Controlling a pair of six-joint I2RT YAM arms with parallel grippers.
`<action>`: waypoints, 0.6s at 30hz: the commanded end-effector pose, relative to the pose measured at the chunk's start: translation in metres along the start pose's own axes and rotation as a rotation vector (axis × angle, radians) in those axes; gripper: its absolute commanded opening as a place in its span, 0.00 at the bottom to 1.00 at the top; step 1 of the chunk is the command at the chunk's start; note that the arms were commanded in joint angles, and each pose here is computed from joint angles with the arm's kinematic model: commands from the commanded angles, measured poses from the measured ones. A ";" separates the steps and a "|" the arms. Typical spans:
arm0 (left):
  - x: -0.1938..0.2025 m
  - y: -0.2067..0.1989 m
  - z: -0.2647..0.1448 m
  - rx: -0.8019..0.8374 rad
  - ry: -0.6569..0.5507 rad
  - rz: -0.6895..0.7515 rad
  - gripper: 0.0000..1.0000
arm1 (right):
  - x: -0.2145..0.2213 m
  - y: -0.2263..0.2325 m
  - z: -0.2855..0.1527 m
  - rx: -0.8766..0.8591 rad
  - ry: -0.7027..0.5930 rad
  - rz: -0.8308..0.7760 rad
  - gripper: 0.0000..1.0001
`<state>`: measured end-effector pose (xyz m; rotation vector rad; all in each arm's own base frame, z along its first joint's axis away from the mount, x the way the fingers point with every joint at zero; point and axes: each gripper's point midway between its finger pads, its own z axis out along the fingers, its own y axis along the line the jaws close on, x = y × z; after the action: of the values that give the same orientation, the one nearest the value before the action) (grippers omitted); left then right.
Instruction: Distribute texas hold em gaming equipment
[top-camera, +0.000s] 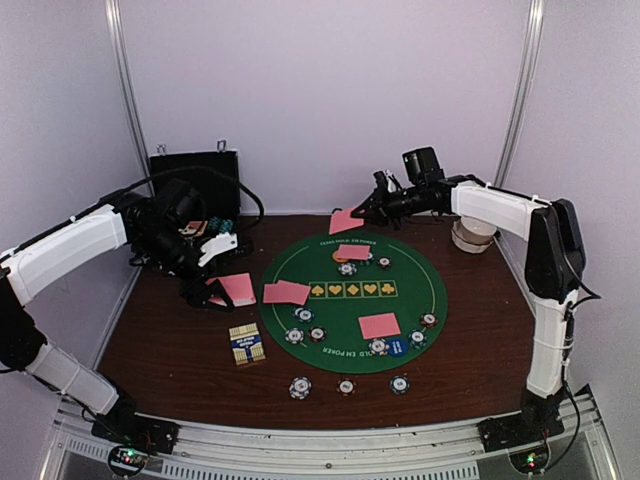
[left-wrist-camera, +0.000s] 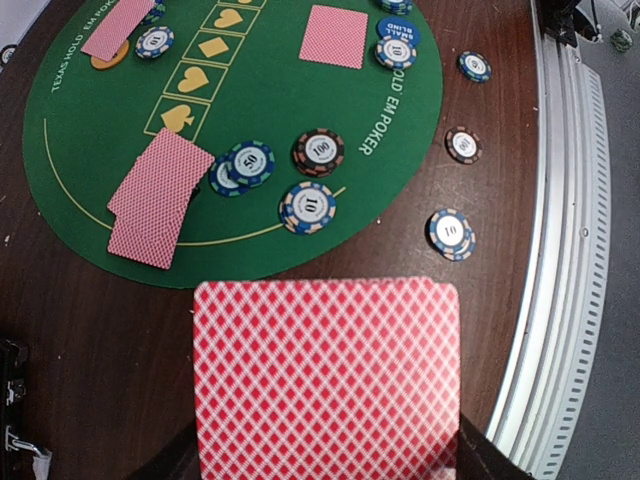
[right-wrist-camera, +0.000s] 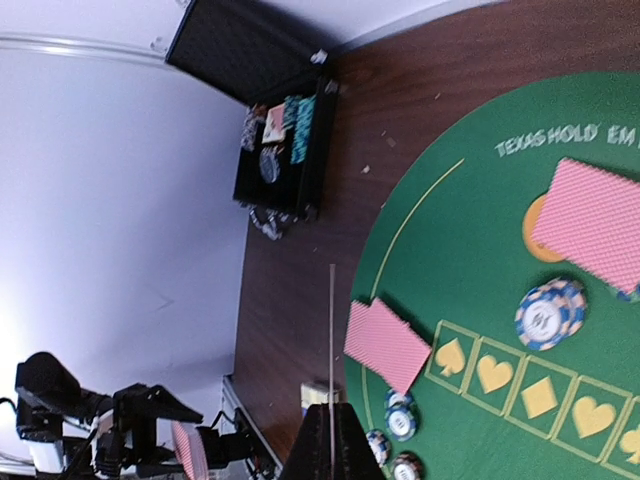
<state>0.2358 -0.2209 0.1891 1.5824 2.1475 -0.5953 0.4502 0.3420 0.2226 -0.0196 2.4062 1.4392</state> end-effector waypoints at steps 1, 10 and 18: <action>-0.015 0.004 -0.013 -0.029 -0.053 0.028 0.00 | -0.027 -0.055 0.002 0.163 -0.022 -0.029 0.00; -0.015 0.003 -0.012 -0.023 -0.052 0.028 0.00 | -0.053 -0.116 0.029 0.297 -0.025 -0.033 0.00; -0.014 0.002 -0.013 -0.023 -0.051 0.030 0.00 | -0.065 -0.140 0.038 0.355 -0.035 -0.035 0.00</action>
<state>0.2357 -0.2209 0.1891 1.5829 2.1473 -0.5958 0.5342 0.3026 0.0973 0.0595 2.6124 1.0385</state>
